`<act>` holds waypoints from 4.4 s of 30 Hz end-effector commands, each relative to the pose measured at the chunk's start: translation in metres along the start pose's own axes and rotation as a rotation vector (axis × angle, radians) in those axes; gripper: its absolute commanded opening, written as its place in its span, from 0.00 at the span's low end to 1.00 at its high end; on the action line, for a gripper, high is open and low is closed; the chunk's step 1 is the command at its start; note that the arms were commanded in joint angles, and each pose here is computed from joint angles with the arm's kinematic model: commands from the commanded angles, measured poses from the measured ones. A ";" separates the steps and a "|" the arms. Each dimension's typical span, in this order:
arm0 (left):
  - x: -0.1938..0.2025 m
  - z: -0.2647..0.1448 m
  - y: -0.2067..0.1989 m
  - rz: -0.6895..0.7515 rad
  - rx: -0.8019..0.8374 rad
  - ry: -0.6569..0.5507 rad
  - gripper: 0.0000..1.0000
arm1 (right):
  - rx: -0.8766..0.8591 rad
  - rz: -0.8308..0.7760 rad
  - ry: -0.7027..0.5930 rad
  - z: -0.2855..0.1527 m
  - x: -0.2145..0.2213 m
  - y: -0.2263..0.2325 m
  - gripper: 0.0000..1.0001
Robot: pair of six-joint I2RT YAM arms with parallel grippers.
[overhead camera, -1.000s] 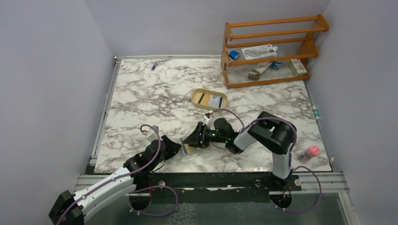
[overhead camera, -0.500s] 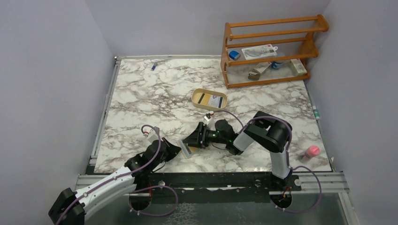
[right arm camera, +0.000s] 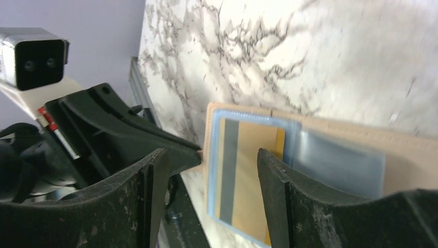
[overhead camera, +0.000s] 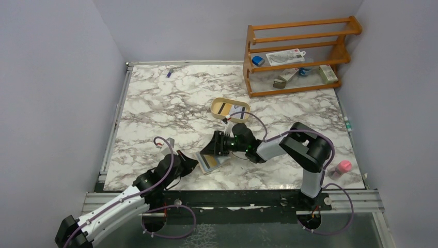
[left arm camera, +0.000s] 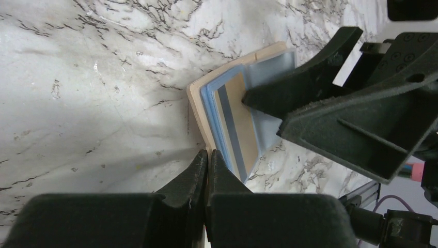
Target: Take the credit cards out of the card holder
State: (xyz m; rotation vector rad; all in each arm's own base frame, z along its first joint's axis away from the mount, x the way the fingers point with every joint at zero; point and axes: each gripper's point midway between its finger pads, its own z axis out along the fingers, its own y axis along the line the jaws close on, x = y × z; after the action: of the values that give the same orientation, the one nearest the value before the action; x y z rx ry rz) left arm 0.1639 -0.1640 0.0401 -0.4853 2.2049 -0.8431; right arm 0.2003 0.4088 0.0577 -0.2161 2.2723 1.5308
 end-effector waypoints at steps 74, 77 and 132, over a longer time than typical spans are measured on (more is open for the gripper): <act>0.007 0.004 0.039 0.119 -0.190 0.033 0.00 | -0.238 -0.047 0.460 -0.022 0.086 0.024 0.65; 0.006 0.004 0.039 0.115 -0.189 0.032 0.00 | -0.290 -0.005 0.445 -0.025 0.087 0.031 0.65; -0.009 0.003 0.038 0.099 -0.243 -0.029 0.00 | 0.234 0.115 0.099 -0.016 0.040 -0.039 0.66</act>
State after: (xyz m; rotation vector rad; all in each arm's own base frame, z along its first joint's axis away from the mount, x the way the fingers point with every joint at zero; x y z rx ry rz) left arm 0.1679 -0.1423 0.0186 -0.4837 2.2945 -0.5828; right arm 0.1724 0.3942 0.0427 -0.1236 2.4696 1.4678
